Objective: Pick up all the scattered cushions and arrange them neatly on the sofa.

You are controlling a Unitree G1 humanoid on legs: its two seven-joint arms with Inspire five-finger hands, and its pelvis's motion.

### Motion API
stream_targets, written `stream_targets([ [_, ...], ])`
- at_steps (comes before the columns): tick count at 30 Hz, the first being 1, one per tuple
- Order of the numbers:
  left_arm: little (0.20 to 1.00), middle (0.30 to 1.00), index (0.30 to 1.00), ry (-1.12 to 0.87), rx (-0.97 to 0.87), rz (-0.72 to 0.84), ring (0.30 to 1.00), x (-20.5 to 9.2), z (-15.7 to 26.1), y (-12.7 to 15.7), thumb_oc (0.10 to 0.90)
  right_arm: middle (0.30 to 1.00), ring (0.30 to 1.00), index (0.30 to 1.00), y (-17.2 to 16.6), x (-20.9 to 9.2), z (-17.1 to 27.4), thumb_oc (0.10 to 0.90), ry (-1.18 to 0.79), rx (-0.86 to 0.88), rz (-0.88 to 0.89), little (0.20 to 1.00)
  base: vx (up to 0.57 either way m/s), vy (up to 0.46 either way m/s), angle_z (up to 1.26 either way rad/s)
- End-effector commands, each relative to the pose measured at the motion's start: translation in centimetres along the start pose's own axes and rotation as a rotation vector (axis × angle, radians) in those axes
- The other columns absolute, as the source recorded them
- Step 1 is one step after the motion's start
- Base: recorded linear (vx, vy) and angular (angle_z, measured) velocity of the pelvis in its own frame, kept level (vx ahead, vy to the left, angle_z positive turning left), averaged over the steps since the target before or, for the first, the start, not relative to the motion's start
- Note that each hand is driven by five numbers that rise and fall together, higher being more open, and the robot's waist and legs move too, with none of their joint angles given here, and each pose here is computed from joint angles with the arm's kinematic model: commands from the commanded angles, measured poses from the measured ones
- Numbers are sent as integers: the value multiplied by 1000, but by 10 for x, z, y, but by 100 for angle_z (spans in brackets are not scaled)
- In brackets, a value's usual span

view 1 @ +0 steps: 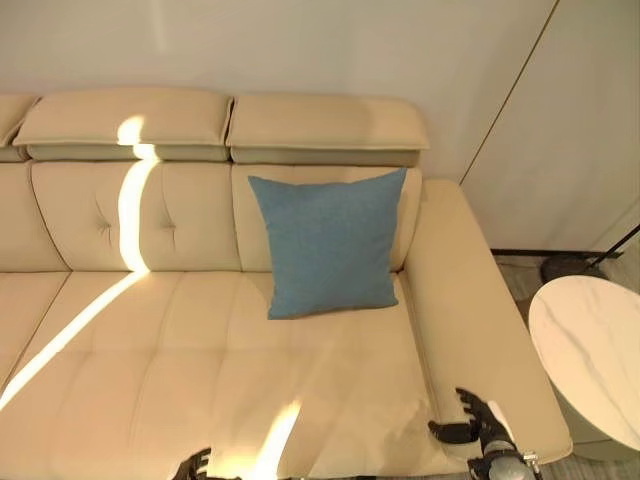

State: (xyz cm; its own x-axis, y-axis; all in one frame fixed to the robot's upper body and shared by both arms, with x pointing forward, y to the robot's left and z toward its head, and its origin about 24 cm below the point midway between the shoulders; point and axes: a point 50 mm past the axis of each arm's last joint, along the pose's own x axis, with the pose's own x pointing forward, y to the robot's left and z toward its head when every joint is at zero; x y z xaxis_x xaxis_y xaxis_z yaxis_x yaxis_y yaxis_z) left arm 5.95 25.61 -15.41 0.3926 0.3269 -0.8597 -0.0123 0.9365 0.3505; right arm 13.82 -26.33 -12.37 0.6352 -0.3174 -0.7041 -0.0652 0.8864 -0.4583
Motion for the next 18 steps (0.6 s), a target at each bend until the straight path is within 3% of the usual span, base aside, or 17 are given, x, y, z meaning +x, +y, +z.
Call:
stream_targets([
  [1, 900, 900, 900, -134, 34, 81, 900, 8, 40, 19, 800, 900, 900, 900, -14, 7, 30, 800, -117, 10, -64, 900, -181, -26, 5],
  [9, 900, 900, 900, -178, 18, 110, 900, 11, 60, 21, 800, 900, 900, 900, 1, 8, 19, 800, -33, 70, -47, 900, -220, -134, 42],
  [18, 900, 900, 900, -227, 49, 71, 900, 13, 83, 4, 800, 900, 900, 900, -10, 12, 21, 800, -26, 74, -94, 900, -303, -139, 53],
])
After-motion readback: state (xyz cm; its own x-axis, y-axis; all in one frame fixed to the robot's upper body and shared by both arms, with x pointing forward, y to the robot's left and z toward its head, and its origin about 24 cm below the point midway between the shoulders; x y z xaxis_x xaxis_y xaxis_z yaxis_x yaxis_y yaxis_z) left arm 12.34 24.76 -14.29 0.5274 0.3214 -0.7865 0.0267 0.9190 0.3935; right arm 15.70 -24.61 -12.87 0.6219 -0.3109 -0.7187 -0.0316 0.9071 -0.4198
